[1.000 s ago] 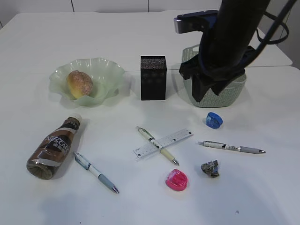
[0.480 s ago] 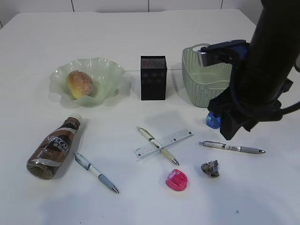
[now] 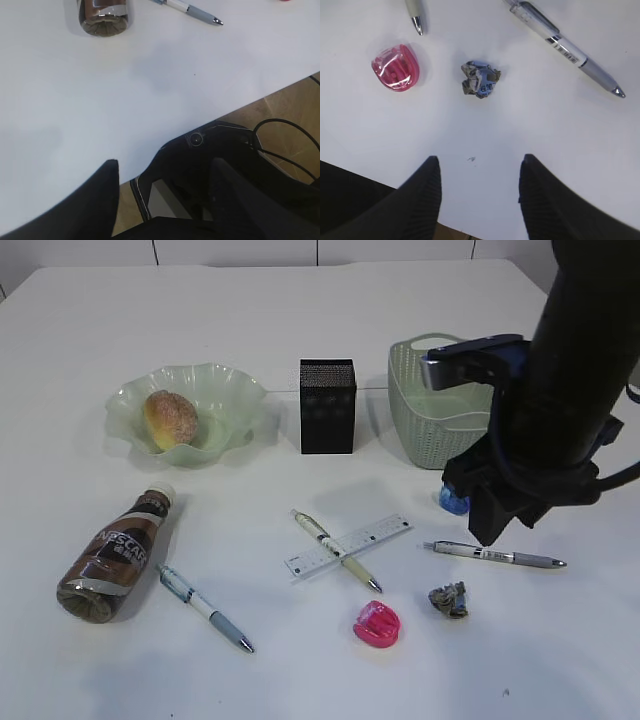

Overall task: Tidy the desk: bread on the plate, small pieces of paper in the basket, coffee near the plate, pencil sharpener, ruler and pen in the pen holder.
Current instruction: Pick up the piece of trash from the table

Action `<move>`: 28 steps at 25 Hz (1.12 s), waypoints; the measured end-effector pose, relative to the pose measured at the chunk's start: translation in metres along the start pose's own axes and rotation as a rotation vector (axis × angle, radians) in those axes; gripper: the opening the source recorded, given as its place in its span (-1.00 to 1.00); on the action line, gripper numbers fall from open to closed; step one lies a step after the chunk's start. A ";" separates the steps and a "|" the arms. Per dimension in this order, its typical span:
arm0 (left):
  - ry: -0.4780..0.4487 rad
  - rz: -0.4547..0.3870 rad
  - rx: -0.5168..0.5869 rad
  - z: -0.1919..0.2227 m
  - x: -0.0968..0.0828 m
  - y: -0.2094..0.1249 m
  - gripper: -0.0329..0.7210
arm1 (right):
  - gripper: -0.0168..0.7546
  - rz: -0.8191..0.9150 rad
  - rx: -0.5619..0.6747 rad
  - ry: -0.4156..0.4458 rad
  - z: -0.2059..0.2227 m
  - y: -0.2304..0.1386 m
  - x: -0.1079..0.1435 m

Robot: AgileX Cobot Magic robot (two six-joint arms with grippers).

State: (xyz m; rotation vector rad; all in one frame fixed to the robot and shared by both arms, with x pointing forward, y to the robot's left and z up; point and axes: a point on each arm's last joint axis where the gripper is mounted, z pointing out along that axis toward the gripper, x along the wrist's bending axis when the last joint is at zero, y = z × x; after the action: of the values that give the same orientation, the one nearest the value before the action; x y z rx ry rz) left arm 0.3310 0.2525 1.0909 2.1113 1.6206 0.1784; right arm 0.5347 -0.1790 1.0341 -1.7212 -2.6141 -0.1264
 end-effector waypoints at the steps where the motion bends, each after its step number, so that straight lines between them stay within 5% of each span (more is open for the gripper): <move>1: 0.000 0.000 0.000 0.000 0.000 0.000 0.16 | 0.10 -0.001 0.010 0.000 0.004 0.002 0.000; 13: 0.000 0.000 -0.003 0.000 0.000 0.000 0.16 | 0.10 -0.012 0.086 0.003 0.054 0.020 -0.004; 28: -0.002 0.000 -0.018 0.000 0.000 0.002 0.15 | 0.10 0.002 0.007 0.024 0.093 0.014 -0.003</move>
State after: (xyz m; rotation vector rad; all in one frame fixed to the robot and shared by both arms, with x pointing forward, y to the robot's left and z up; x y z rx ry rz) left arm 0.3324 0.2520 1.0917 2.0970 1.6119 0.1905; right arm 0.5526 -0.1698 0.9419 -1.7085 -2.5930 -0.1364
